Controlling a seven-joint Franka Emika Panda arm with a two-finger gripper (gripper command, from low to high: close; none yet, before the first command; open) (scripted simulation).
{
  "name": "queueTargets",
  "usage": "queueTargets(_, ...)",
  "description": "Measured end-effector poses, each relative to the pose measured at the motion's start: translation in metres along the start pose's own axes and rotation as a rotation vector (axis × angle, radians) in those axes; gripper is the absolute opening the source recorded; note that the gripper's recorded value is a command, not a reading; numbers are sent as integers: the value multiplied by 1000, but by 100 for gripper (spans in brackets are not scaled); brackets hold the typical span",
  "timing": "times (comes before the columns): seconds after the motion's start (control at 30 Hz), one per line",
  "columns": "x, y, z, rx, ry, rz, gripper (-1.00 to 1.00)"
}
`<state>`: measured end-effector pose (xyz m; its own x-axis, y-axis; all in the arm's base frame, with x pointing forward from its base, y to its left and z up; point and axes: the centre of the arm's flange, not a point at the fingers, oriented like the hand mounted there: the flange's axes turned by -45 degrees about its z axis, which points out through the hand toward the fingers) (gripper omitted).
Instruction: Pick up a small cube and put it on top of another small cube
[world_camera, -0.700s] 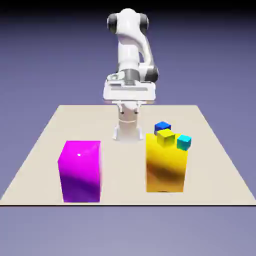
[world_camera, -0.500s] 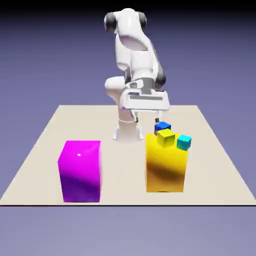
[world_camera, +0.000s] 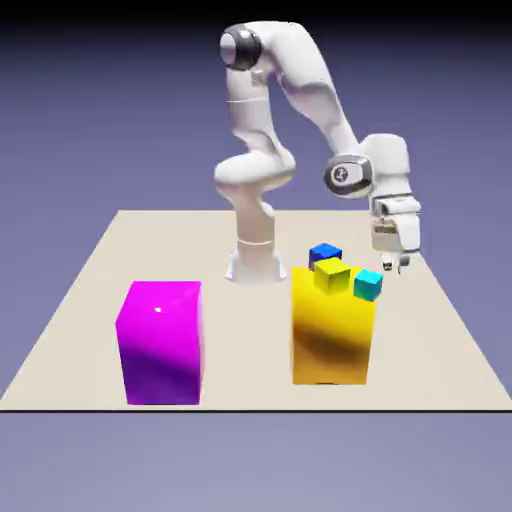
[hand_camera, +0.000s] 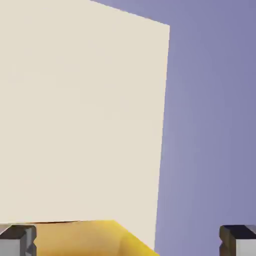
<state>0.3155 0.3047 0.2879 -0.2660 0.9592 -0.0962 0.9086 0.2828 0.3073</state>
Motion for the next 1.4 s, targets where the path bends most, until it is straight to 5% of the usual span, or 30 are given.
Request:
queueTargets(0.2,26,-86,65,172,-176,-406,0)
queueTargets(0.5,-1,-114,139,229,-215,-372,0)
queueTargets(0.53,-3,-116,146,231,-214,-373,-100)
queueTargets(0.6,-3,-116,146,231,-214,-373,-100)
queueTargets(1.07,25,-26,-31,57,-226,-514,-100)
queueTargets(1.4,-66,10,-115,121,-212,-570,-100)
